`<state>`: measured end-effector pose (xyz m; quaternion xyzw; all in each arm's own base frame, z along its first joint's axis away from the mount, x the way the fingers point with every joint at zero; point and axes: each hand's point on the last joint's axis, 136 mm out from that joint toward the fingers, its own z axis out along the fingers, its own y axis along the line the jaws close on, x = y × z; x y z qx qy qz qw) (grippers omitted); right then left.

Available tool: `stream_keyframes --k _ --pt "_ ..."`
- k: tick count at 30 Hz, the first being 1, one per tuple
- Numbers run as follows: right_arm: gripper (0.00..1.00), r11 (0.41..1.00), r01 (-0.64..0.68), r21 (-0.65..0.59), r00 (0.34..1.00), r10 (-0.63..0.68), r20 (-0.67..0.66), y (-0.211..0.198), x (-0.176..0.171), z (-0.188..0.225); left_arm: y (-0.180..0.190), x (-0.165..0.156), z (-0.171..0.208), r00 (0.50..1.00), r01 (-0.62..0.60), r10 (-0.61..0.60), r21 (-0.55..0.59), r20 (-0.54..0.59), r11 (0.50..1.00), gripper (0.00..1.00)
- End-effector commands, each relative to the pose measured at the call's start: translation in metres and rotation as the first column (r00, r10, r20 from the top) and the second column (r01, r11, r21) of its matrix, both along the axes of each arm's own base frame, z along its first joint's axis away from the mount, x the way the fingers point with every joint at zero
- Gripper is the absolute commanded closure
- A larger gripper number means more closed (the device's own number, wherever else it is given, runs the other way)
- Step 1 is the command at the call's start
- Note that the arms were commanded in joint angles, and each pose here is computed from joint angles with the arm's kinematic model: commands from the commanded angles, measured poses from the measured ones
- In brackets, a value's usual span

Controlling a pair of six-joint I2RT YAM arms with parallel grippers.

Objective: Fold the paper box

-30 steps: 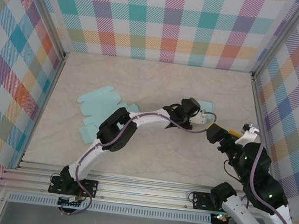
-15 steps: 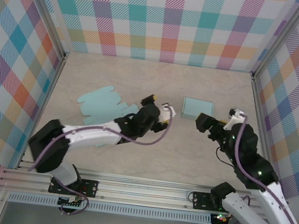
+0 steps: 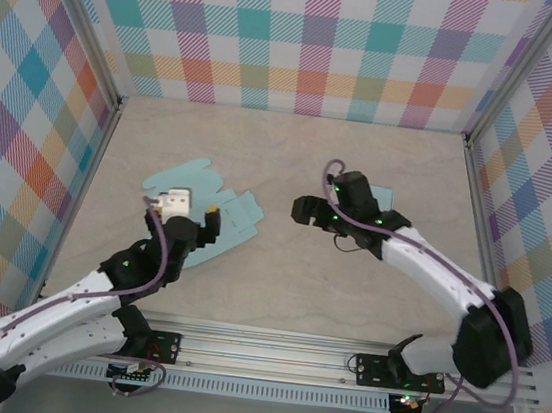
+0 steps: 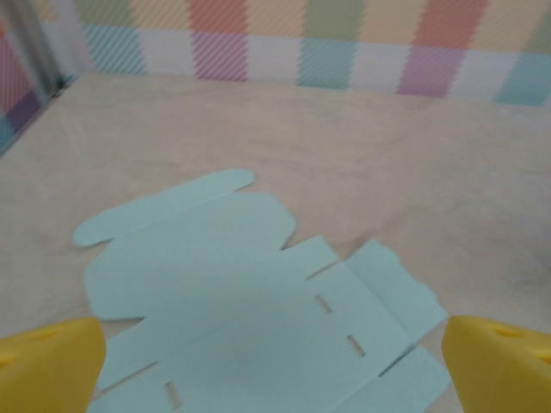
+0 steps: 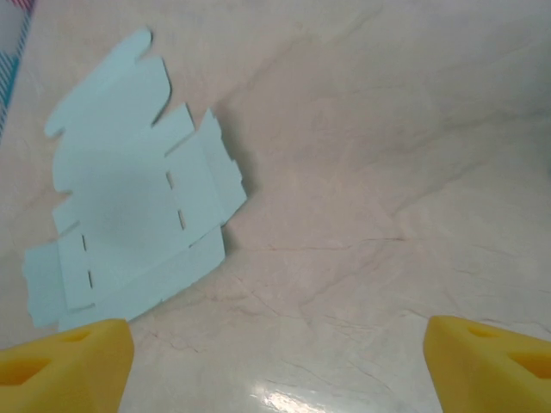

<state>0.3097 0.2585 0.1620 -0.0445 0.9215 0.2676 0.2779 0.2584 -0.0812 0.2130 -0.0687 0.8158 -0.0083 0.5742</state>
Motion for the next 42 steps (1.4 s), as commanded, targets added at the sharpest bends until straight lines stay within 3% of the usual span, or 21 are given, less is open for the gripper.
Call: stream_keyframes --k 1,6,19,33,42 --pt "0.16 0.991 -0.122 0.048 0.992 0.122 0.016 0.047 0.014 0.001 0.038 -0.021 -0.015 0.99 -0.134 0.133 -0.045 -0.039 0.99 0.0" --pt "0.27 0.976 -0.213 0.052 0.975 0.216 -0.055 0.089 0.034 -0.038 0.065 -0.034 -0.015 0.977 -0.21 0.211 -0.049 0.013 0.976 0.0" --pt "0.28 0.974 -0.226 -0.003 0.957 0.222 -0.187 0.119 0.065 -0.119 0.066 -0.033 -0.024 0.976 -0.215 0.216 -0.052 0.012 0.975 0.0" --pt "0.36 0.956 -0.279 0.095 0.938 0.292 -0.189 0.152 0.078 -0.144 0.066 -0.036 -0.03 0.977 -0.212 0.211 -0.051 -0.02 0.976 0.0" --pt "0.52 0.923 -0.339 0.18 0.915 0.368 -0.164 0.176 0.068 -0.138 0.068 -0.038 -0.028 0.977 -0.214 0.214 -0.074 -0.002 0.974 0.0"
